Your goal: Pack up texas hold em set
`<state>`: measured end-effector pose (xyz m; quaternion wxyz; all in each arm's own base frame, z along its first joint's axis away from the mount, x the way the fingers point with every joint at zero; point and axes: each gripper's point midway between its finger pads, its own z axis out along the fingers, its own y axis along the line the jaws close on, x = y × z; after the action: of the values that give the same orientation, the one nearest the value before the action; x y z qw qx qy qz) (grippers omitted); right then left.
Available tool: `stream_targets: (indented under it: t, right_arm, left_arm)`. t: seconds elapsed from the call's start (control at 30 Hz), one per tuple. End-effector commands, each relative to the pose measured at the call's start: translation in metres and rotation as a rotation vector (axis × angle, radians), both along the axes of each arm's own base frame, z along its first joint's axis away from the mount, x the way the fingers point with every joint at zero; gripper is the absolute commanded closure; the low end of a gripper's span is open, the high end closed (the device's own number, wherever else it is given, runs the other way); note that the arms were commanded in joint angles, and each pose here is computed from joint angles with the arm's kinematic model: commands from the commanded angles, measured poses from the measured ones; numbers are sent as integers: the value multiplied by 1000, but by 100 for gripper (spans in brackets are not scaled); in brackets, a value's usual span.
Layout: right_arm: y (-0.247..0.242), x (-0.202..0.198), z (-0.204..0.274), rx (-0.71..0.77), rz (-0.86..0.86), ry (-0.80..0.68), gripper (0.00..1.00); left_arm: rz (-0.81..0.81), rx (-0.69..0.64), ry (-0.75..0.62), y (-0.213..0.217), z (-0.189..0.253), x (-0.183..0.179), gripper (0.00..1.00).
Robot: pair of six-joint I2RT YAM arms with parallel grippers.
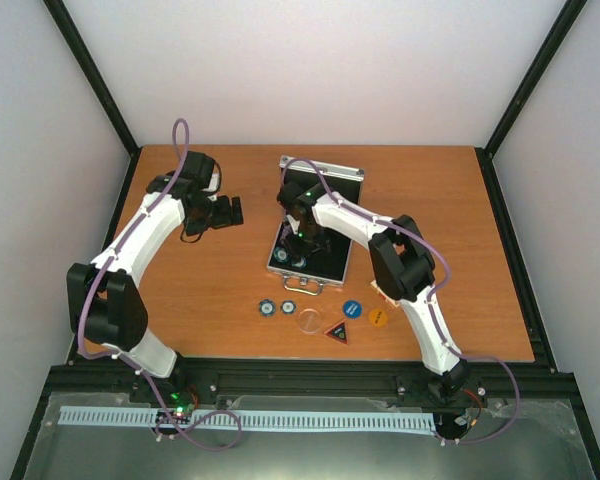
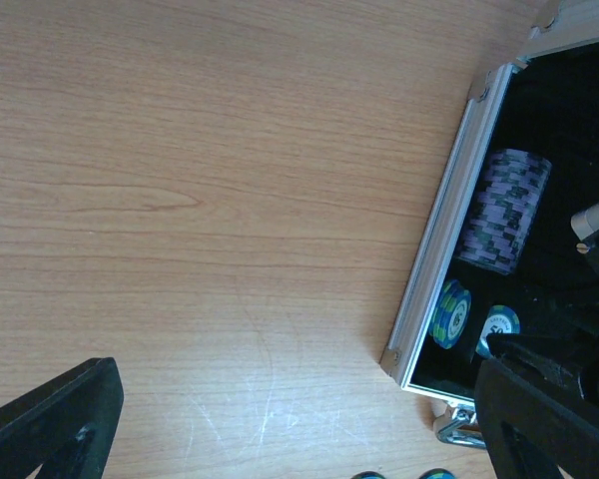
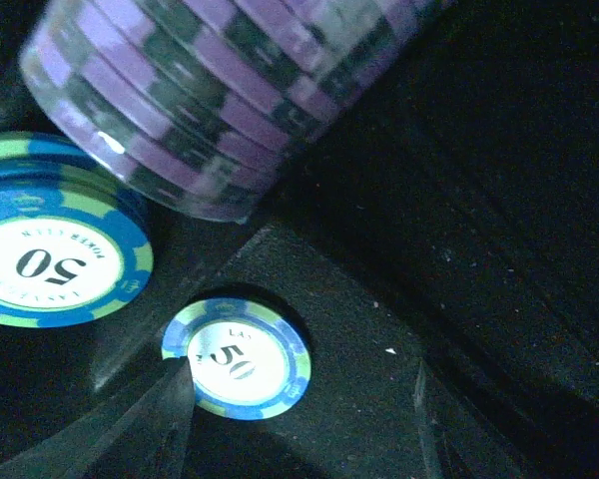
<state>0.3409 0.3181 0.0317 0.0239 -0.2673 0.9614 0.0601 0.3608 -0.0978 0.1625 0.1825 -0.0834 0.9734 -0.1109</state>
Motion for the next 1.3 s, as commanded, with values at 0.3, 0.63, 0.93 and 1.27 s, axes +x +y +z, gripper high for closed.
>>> stream_targets:
  t: [0.3,0.63,0.93,1.27]
  right_arm:
    - [-3,1,5,-3,-8,14,31]
    - [12,-5,3,39,6,43,29]
    - [13,-13,-22,5,19,91,30]
    - [15,-18,-30,-61,48,72,33]
  left_arm:
    - [-8,6,-17,1,9,7,0]
    - [-8,2,-7,1,6,4,0]
    - [-7,13,-4,3,4,3,0]
    - [-16,14,11,2,-2,4,0]
